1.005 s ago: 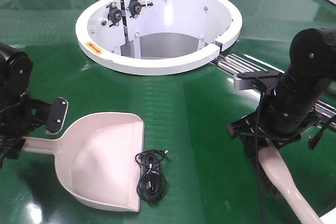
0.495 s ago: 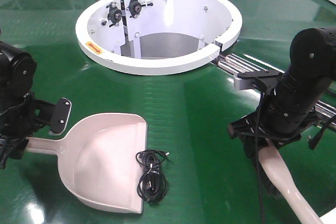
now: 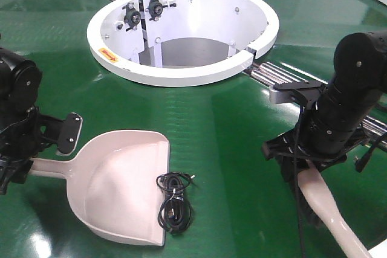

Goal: Clean and inspect green conveyor with broom and dustpan

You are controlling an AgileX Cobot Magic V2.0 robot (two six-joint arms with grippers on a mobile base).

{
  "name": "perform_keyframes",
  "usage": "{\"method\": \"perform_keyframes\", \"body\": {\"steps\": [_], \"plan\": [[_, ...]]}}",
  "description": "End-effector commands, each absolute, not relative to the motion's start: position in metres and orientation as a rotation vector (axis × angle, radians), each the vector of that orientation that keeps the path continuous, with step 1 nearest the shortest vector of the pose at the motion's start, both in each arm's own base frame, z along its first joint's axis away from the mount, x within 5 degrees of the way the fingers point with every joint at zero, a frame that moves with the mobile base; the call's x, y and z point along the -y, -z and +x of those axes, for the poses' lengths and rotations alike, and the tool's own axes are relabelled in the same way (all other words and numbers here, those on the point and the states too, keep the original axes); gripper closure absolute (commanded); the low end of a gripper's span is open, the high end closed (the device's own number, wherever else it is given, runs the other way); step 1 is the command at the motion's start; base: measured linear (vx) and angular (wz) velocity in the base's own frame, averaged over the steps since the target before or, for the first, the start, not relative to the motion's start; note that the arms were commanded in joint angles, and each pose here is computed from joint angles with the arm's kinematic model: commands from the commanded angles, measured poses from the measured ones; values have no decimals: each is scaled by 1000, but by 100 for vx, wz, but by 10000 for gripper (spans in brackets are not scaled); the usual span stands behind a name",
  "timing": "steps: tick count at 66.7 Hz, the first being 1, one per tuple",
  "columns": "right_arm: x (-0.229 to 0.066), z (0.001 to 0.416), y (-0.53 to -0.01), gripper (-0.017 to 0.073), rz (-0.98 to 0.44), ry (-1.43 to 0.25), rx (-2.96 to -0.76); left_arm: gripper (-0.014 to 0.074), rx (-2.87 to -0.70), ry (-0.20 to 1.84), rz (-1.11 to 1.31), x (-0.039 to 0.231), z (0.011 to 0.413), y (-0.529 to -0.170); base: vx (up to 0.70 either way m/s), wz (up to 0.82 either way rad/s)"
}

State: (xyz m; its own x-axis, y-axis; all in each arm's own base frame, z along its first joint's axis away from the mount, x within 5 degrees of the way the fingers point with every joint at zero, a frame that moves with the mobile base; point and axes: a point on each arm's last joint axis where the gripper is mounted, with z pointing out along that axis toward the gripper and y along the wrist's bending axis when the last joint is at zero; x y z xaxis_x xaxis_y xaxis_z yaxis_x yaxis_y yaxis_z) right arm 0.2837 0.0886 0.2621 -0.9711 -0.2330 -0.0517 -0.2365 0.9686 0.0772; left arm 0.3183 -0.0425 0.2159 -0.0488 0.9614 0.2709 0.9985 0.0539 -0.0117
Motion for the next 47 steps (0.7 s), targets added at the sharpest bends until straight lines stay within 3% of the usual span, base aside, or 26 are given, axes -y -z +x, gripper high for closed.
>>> {"method": "perform_keyframes", "body": {"steps": [1, 47], "plan": [[-86, 276, -280, 565, -369, -138, -3067, 617, 2166, 290, -2012, 45, 316, -234, 0, 0], [-86, 277, -280, 565, -368, -138, -3064, 617, 2166, 290, -2012, 45, 316, -234, 0, 0]]}}
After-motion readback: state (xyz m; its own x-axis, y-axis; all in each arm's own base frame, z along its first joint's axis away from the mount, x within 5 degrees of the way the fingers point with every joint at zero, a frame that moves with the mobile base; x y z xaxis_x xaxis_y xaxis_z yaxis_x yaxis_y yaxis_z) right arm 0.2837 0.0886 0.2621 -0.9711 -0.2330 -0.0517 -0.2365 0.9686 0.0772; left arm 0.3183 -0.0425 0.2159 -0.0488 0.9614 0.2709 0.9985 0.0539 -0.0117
